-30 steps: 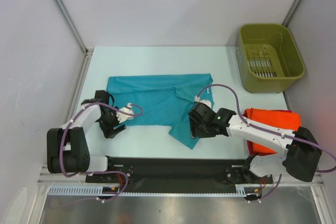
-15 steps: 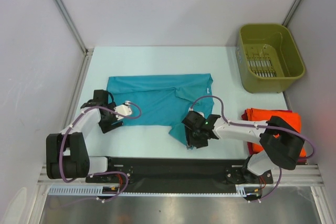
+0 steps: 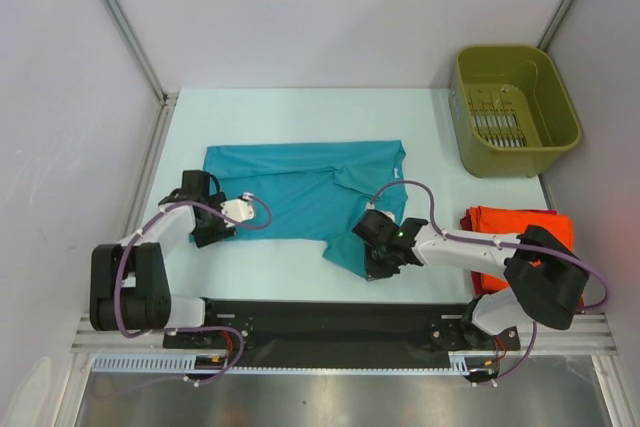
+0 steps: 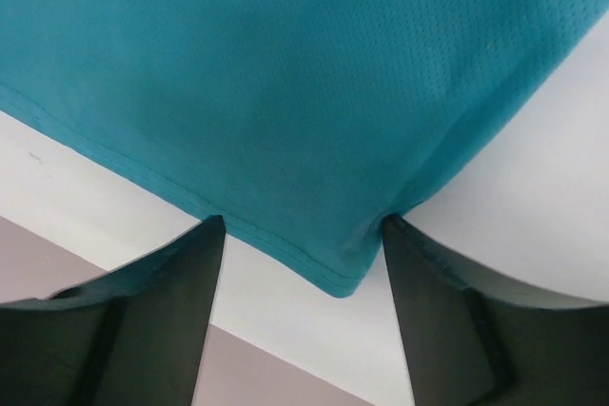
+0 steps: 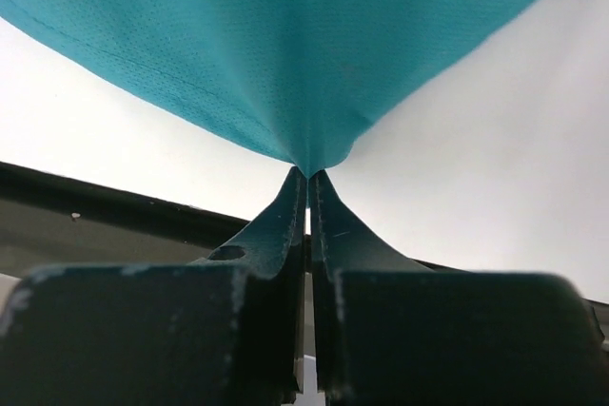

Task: Fold and stack the t-shirts
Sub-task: Fold the tshirt

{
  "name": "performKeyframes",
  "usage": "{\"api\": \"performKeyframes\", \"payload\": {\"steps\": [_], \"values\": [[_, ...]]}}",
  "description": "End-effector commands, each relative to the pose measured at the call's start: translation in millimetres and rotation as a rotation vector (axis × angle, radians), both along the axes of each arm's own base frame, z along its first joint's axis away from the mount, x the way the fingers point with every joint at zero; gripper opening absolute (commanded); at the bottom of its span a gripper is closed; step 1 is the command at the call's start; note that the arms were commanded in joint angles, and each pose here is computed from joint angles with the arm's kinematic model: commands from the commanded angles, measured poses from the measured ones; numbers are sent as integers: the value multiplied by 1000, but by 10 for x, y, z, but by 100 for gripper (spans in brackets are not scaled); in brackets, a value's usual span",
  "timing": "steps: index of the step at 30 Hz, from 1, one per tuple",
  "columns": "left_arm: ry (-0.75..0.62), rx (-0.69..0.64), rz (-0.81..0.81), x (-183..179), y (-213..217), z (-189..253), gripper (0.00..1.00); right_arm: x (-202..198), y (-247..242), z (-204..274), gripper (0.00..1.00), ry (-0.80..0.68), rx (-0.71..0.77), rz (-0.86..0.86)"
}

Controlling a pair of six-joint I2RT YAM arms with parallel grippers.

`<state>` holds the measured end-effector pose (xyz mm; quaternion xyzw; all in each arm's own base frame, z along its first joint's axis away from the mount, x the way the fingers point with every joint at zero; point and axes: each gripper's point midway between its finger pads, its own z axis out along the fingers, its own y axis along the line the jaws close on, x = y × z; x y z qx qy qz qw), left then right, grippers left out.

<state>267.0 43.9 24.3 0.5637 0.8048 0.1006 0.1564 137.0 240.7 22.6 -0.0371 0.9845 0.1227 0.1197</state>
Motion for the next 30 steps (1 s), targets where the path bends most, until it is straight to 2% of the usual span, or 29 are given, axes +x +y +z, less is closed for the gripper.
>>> {"api": "performKeyframes", "payload": {"steps": [1,3,4,6,7,9,10,16,17,23,25,27,28,30], "values": [[39,42,-57,-21,23,-195,68,44,-138,52,0,-27,-1,-50],[62,68,-44,-62,80,-235,60,66,-164,74,0,-35,7,-64],[62,66,-35,-62,82,-247,50,73,-174,104,0,-42,13,-65],[56,56,-16,-24,76,-222,36,111,-205,150,0,-52,19,-76],[61,31,4,-28,43,-201,20,117,-223,201,0,-57,29,-81],[70,-25,20,4,-45,-66,3,154,-236,285,0,-72,43,-82],[66,-54,34,20,-84,-12,0,192,-270,334,0,-81,45,-94],[21,-163,52,214,-258,376,0,665,-345,764,0,-189,119,-119],[5,-169,51,311,-266,475,0,847,-460,805,0,-210,116,-162],[3,-160,95,796,-196,526,0,1813,-740,1032,0,-355,59,-159],[-23,-161,106,997,-174,622,0,2119,-757,943,0,-370,38,-138],[-2,-154,123,1112,-131,539,0,2484,-774,1055,0,-419,49,-146],[-27,-151,127,1238,-111,594,0,2627,-771,869,0,-402,20,-120],[-25,-144,137,1371,-94,512,0,2920,-694,977,0,-440,39,-94]]}}
